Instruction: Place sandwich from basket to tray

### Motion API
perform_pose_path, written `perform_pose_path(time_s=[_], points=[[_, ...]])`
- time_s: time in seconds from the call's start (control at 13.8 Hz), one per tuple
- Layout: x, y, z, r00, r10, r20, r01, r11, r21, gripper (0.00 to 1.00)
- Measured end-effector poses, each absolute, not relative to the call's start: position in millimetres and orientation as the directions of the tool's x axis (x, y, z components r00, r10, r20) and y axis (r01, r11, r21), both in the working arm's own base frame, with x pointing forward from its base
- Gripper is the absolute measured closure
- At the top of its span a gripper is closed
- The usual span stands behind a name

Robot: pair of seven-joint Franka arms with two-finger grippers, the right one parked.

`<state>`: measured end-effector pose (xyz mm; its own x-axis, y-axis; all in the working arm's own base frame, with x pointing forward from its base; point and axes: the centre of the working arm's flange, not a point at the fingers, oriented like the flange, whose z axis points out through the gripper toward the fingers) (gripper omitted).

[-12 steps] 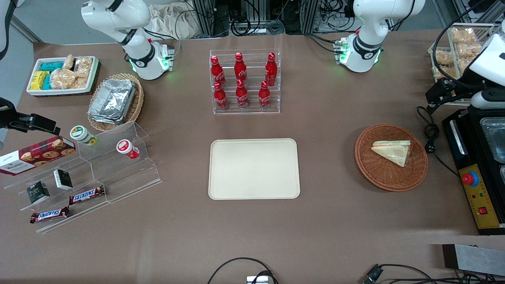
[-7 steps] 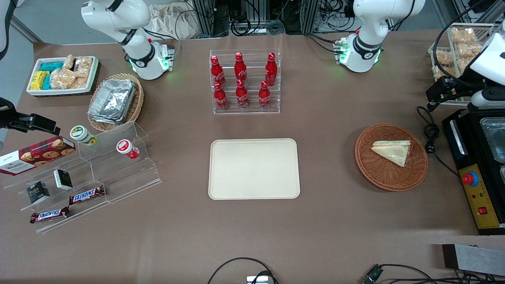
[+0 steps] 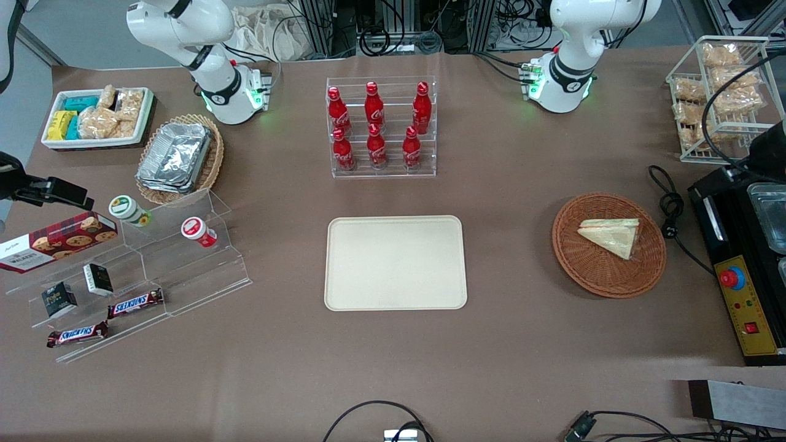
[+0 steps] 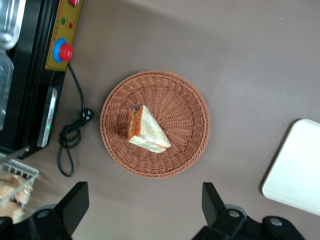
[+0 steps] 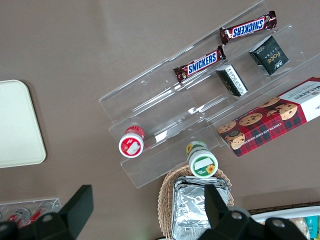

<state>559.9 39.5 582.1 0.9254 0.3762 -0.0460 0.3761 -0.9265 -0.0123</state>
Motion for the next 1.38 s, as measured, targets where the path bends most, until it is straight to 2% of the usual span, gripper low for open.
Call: perform_pose_path(time_s=[0.29, 0.51, 0.8, 1.38], points=[[569.2, 36.2, 541.2, 0.841, 0.54, -0.035, 0.54, -0.841, -0.017, 0.0], [565.5, 35.6, 484.4, 0.802, 0.597, -0.021, 0.597, -0.802, -0.01, 0.0], [533.3, 35.4, 398.2, 0.784, 0.621, 0.011, 0.621, -0.784, 0.016, 0.0], [493.7, 54.0, 325.0, 0.718, 0.695, 0.038, 0.692, -0.719, 0.071, 0.0]])
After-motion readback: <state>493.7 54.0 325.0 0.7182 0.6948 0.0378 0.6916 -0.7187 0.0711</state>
